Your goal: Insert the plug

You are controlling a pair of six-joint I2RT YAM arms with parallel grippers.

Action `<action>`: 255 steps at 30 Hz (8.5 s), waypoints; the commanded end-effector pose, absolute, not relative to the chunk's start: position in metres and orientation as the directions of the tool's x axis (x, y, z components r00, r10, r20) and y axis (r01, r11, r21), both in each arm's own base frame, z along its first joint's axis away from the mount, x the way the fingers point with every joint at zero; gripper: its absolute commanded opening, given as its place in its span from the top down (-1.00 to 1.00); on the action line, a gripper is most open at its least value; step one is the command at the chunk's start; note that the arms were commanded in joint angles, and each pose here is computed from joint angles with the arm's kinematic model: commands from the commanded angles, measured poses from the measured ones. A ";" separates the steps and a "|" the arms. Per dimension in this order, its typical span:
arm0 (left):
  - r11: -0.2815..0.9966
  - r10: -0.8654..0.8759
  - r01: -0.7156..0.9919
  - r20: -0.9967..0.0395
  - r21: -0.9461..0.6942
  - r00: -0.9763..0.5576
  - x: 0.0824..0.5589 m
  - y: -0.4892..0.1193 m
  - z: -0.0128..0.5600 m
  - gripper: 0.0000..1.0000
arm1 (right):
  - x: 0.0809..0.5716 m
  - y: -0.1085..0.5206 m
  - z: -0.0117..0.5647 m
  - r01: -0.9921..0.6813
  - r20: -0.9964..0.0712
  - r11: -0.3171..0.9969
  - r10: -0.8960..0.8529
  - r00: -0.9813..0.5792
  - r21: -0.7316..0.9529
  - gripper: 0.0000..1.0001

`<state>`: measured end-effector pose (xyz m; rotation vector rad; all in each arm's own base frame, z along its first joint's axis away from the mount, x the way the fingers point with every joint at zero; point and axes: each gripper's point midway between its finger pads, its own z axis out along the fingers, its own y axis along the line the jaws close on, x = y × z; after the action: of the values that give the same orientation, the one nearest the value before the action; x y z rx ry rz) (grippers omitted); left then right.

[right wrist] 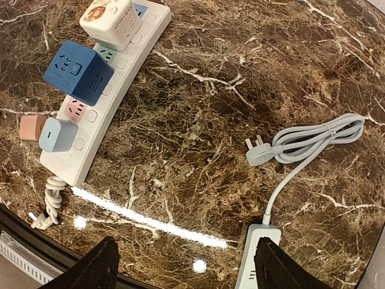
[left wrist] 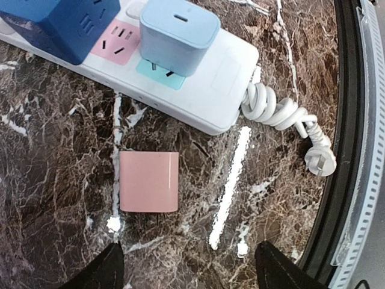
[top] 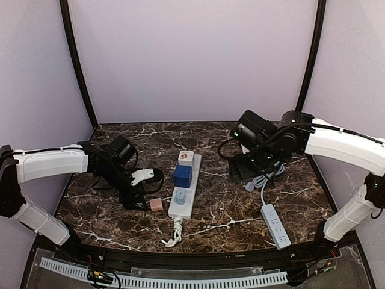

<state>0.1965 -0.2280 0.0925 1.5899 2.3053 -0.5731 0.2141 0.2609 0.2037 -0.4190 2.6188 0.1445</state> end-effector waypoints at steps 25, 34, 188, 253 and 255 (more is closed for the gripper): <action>0.216 0.878 0.975 -0.429 -0.044 -0.214 0.227 -0.235 0.039 -0.32 | 0.207 0.245 0.215 -0.294 -0.480 0.955 -0.235 -0.845 0.050 -0.97; 0.228 0.878 0.971 -0.418 -0.067 -0.235 0.227 -0.236 0.033 -0.27 | 0.208 0.245 0.215 -0.312 -0.483 0.950 -0.259 -0.836 0.032 -0.97; 0.140 0.528 0.990 -0.844 -0.024 -0.096 0.183 -0.366 0.223 0.98 | 0.171 0.425 0.230 -0.154 -0.039 0.537 -0.220 -0.975 0.830 0.44; 0.399 0.573 0.904 -0.811 0.150 -0.118 0.235 -0.316 0.246 -0.82 | 0.259 0.314 0.216 -0.234 -0.314 0.890 -0.109 -0.943 0.392 1.00; 0.426 0.568 0.891 -0.813 0.155 -0.130 0.240 -0.308 0.248 -0.82 | 0.259 0.307 0.220 -0.256 -0.338 0.897 -0.130 -0.932 0.361 1.00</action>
<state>0.2337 -0.3272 0.2326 1.3013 1.8186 -0.5191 0.2560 0.3305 0.1996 -0.2297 2.8200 0.6946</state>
